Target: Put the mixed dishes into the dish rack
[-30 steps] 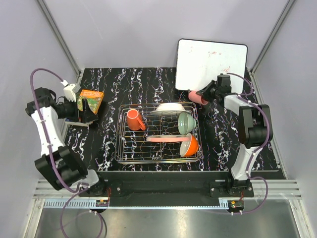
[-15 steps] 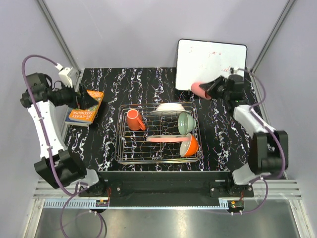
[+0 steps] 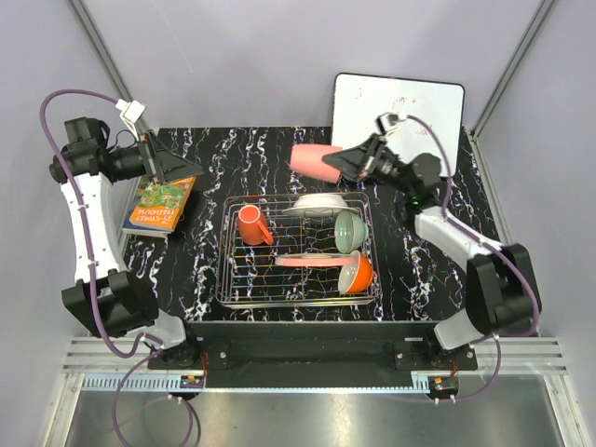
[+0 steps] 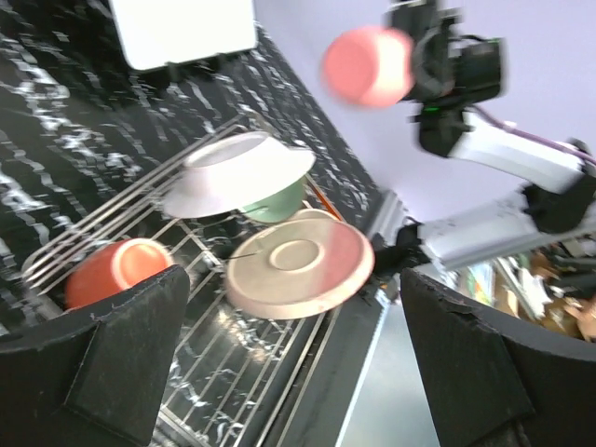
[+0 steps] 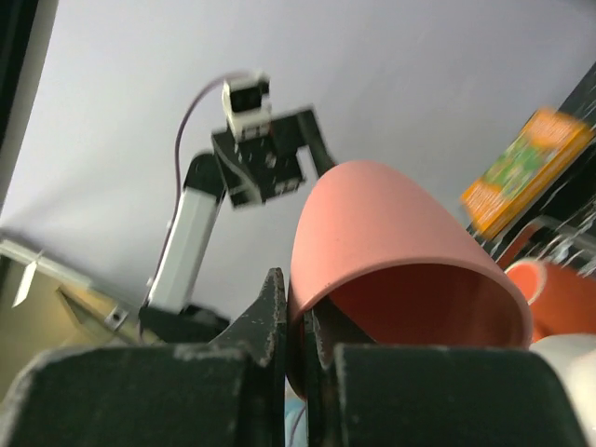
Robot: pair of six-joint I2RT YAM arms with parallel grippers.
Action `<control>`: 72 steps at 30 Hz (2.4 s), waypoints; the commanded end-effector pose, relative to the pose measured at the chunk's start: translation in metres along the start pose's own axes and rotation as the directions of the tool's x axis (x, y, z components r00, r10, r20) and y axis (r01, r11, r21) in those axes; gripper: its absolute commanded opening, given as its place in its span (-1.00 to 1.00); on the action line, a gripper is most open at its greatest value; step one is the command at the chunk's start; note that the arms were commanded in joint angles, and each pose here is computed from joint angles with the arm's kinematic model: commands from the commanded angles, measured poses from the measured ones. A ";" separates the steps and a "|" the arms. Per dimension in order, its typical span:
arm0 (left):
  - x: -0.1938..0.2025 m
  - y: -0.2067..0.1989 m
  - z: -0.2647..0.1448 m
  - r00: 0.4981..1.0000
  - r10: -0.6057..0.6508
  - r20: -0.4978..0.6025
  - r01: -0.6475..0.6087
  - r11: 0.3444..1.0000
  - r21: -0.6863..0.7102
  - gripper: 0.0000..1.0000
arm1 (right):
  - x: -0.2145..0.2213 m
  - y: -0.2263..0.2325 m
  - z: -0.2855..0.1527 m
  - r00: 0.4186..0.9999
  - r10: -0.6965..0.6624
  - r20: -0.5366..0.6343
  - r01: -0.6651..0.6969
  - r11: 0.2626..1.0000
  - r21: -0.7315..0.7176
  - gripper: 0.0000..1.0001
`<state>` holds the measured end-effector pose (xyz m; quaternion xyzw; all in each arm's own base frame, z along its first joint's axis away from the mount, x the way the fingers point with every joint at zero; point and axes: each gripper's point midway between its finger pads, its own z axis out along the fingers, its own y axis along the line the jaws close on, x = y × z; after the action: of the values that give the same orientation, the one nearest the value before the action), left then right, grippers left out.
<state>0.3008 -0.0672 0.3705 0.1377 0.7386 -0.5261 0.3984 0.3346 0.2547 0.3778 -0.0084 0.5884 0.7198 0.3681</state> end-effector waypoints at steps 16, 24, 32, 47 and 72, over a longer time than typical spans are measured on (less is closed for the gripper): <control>0.038 -0.077 -0.019 0.986 -0.156 0.063 0.138 0.964 0.228 0.98 | 0.080 0.037 0.092 0.929 0.016 -0.369 -0.123 0.956 -0.267 -1.00; 0.035 -0.069 -0.017 0.985 -0.172 0.023 0.164 0.966 0.199 0.98 | 0.081 0.041 0.088 0.927 -0.075 -0.367 -0.008 0.975 -0.221 -1.00; 0.019 -0.040 0.004 0.986 -0.159 0.057 0.160 0.987 -0.019 0.78 | 0.086 0.033 0.093 0.925 -0.004 -0.380 -0.101 0.961 -0.257 -1.00; 0.020 -0.006 0.053 0.993 -0.110 -0.033 0.106 0.989 -0.102 0.98 | 0.102 0.050 0.109 0.902 0.036 -0.429 -0.188 0.930 -0.316 -1.00; 0.015 -0.076 0.058 0.993 -0.109 -0.055 0.119 0.969 0.218 0.98 | 0.116 0.027 0.134 0.882 0.095 -0.462 -0.257 0.918 -0.302 -1.00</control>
<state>0.3065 -0.1269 0.3651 0.0692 0.7342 -0.5834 0.3403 0.3138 0.4015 0.3916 -0.1596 0.5247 0.8198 0.1647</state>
